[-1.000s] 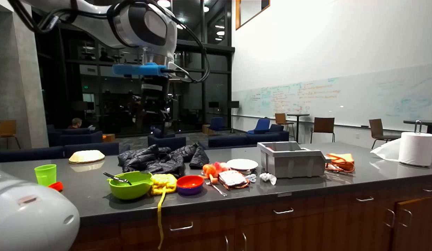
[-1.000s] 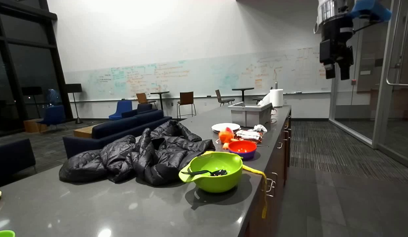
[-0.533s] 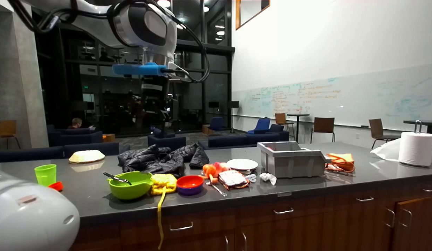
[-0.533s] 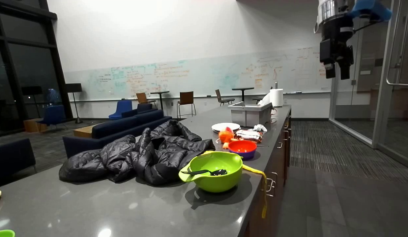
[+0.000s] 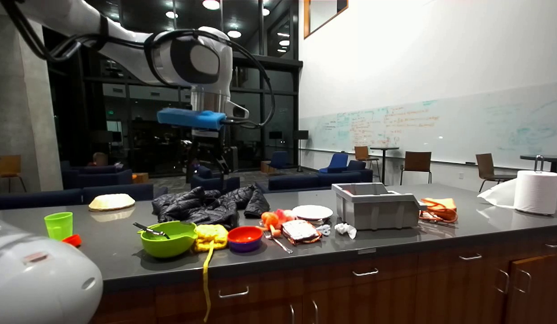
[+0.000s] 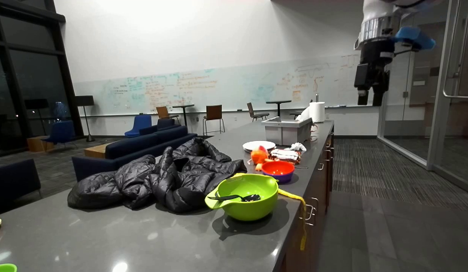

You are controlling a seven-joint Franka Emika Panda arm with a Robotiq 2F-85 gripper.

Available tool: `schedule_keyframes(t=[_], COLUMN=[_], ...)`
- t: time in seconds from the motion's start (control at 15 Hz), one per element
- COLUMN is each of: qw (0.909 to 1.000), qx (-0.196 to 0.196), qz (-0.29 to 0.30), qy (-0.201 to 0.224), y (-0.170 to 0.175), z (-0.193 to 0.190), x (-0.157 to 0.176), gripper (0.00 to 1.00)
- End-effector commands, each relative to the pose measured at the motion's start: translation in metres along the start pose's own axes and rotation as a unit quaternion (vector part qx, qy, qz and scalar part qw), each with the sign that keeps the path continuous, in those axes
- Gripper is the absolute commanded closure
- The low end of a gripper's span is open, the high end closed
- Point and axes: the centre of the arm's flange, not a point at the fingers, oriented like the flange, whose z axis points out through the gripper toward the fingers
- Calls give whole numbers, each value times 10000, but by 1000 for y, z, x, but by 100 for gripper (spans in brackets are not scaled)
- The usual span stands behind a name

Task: Pour the contents of the orange bowl into the green bowl

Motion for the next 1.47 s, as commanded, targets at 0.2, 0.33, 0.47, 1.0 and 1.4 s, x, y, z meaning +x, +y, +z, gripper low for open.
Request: schedule_keyframes(t=[0.2,0.33,0.47,1.0,1.4], qw=[9862,9806,9769,9750,9806], qx=[502,595,681,817,475], qz=[-267,-288,-348,-763,-1002], qy=[1558,1848,1997,1921,1618], y=[6,4,0,-17,0], z=[70,87,108,157,173], x=[43,59,80,142,175], gripper=[0,0,0,0,0])
